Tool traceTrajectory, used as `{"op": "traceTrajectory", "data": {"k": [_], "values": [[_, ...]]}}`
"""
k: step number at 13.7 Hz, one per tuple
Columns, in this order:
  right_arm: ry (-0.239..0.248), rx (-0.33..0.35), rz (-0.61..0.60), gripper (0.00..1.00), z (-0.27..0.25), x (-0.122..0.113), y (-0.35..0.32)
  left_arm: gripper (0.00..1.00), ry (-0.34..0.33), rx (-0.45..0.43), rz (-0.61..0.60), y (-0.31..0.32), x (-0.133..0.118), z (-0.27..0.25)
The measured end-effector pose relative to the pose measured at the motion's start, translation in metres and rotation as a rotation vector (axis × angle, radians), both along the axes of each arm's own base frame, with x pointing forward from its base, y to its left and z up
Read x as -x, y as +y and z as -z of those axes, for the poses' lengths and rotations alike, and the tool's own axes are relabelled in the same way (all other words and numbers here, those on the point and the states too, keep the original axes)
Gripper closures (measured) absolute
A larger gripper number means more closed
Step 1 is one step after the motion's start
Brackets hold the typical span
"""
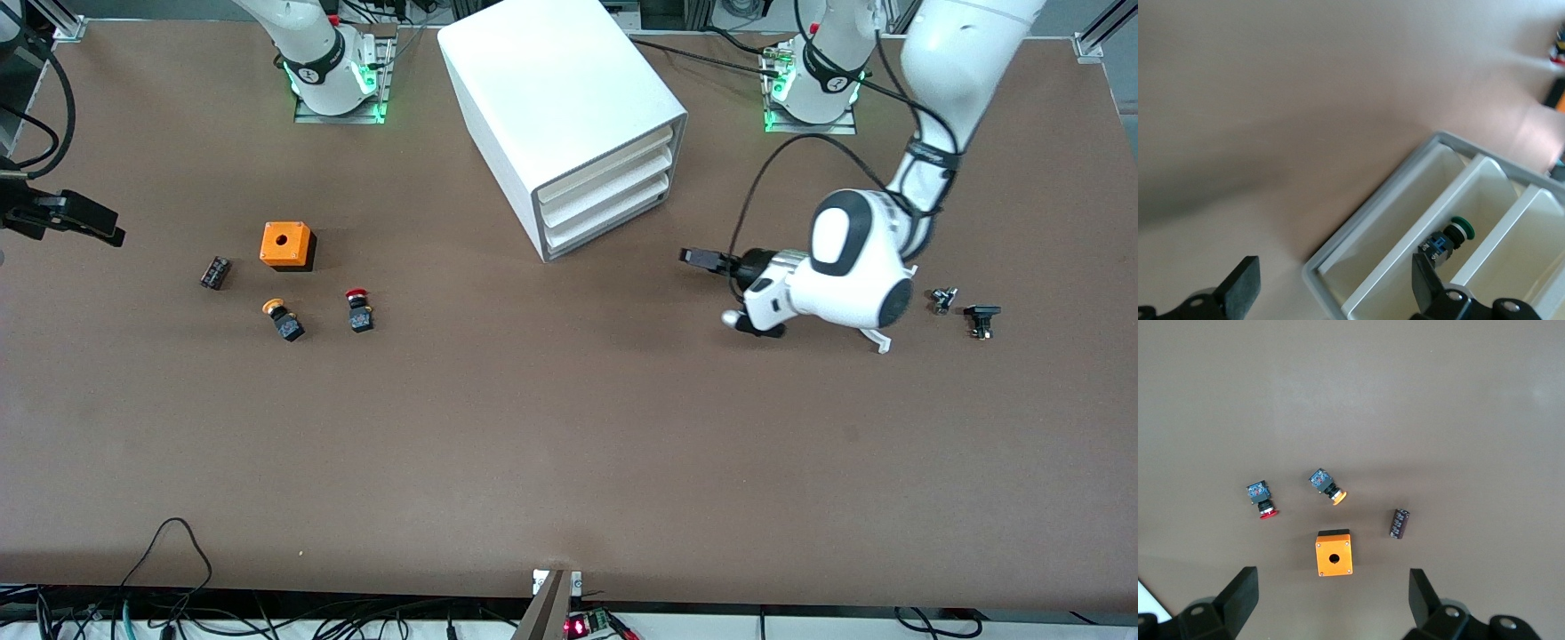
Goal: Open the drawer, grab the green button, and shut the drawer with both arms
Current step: 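Hook the bottom drawer handle with the left gripper and pull it open, then release the drawer with the left gripper while the right gripper reaches the drawer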
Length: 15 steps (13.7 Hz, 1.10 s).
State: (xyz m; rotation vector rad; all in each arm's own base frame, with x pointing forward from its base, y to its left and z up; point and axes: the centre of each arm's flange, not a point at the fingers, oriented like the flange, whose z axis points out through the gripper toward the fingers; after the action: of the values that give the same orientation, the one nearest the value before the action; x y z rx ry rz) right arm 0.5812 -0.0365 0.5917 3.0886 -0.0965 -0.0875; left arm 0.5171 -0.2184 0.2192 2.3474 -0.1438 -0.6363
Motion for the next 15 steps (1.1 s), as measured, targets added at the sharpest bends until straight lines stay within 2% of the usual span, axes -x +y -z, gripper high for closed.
{"op": "traceTrajectory", "data": {"k": [3, 7, 8, 9, 10, 13, 15], "values": [[0.012, 0.001, -0.007, 0.00, 0.007, -0.003, 0.004, 0.01, 0.035, 0.152, 0.028, -0.035, 0.043, 0.039], [0.032, 0.001, -0.029, 0.00, 0.016, -0.006, 0.013, 0.05, 0.106, 0.247, 0.008, -0.058, 0.084, 0.073], [0.047, 0.002, -0.039, 0.00, 0.024, -0.008, 0.019, 0.12, 0.131, 0.264, -0.001, -0.068, 0.094, 0.076], [0.063, 0.003, -0.049, 0.00, 0.034, -0.012, 0.025, 0.25, 0.151, 0.274, -0.002, -0.076, 0.104, 0.078], [0.088, 0.006, -0.063, 0.00, 0.051, -0.019, 0.035, 0.44, 0.166, 0.274, 0.003, -0.083, 0.113, 0.080], [0.115, -0.025, -0.081, 0.00, 0.083, -0.032, 0.055, 0.73, 0.166, 0.275, -0.003, -0.080, 0.114, 0.082], [0.127, -0.027, -0.103, 0.00, 0.102, -0.040, 0.072, 0.79, 0.138, 0.280, -0.010, -0.075, 0.107, 0.079]]}}
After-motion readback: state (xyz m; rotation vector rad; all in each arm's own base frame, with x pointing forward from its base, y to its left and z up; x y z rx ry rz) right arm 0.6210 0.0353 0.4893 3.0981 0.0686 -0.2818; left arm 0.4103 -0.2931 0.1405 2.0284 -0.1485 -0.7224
